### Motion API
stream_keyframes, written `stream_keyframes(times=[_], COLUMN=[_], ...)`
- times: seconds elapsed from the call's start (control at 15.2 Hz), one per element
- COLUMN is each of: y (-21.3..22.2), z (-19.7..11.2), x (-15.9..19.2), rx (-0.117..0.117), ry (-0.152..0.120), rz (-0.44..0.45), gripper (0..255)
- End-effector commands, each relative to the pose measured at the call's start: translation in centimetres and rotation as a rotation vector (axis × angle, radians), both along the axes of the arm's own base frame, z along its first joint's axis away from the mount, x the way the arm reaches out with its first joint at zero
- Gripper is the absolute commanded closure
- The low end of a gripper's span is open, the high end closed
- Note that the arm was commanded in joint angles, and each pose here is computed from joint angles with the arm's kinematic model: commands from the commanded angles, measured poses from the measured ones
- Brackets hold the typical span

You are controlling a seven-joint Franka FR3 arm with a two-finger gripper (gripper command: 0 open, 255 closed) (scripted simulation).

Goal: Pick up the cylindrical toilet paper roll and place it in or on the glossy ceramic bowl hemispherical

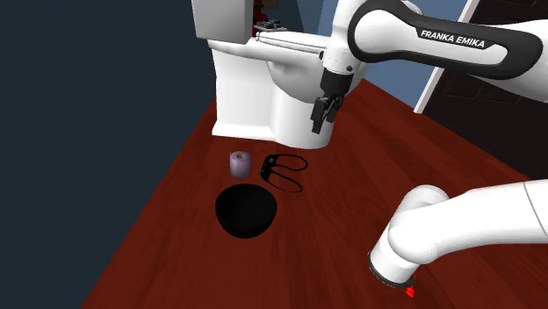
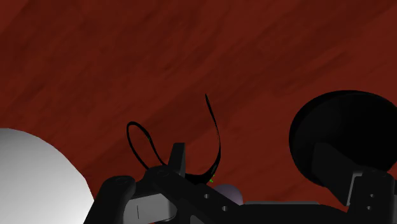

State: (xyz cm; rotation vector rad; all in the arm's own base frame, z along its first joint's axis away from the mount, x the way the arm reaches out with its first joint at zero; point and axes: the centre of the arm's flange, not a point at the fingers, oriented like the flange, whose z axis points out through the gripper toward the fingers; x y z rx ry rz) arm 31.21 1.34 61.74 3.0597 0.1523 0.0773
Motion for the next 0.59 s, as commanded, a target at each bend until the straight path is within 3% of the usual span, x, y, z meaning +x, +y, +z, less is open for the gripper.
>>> stream_keyframes(times=[0.0, 0.53], y=[0.0, 0.3], z=[0.0, -5.9], x=[0.0, 8.8], rx=[0.0, 0.022], ry=[0.0, 0.01], rz=[0.0, 0.016], gripper=[0, 0])
